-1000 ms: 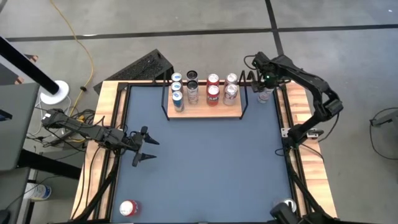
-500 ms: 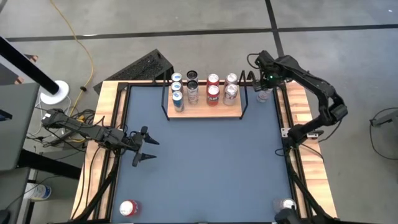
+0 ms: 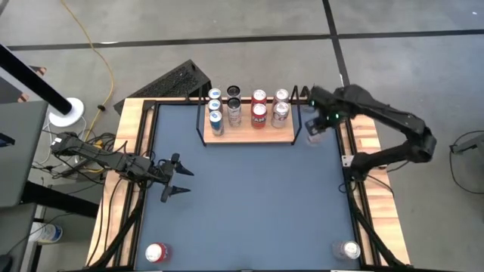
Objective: Place canned beverage on shelf
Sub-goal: Put the white-pink soda can on the shelf aligned with the other white-pink soda cans
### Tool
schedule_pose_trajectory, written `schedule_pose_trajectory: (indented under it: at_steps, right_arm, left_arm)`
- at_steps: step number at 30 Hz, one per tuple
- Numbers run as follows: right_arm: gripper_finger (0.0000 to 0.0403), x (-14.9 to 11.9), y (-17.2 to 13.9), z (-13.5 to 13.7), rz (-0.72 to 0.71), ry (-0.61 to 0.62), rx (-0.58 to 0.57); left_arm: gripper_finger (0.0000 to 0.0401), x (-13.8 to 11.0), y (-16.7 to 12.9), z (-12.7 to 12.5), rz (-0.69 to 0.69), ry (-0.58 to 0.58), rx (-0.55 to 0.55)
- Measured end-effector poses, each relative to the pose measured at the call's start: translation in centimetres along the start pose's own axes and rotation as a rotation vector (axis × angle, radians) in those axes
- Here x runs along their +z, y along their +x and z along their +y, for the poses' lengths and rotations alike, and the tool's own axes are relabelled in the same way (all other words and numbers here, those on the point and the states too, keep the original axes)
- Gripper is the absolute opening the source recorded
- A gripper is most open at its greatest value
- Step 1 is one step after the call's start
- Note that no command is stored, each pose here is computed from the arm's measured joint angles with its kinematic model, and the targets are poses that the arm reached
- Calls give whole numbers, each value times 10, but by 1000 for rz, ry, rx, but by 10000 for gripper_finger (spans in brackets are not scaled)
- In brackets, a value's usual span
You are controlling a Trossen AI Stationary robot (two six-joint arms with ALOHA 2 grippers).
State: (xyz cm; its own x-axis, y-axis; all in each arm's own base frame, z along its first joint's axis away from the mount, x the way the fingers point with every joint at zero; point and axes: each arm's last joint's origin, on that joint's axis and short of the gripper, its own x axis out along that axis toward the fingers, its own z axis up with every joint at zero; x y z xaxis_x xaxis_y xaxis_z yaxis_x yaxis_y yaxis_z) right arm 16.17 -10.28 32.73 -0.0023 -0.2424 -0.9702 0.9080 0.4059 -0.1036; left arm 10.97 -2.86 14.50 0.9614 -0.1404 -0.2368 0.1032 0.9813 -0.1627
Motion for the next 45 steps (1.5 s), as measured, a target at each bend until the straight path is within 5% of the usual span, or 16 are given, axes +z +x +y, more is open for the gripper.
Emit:
schedule_pose_trajectory:
  at_steps: [12,17,24,32,45]
  right_arm:
    - [210,-48,-33,98,-65,-232,286]
    - [211,-25,-37,154,-148,-350,299]
    - [211,46,-36,212,-276,-473,250]
    - [211,106,-17,232,-251,-491,192]
    - [216,121,3,233,-243,-476,191]
  left_arm:
    - [302,0,0,0,0,0,0]
    - [302,0,0,0,0,0,0]
    - [302,0,0,0,1,0,0]
    - [302,0,0,0,0,0,0]
    - [302,0,0,0,1,0,0]
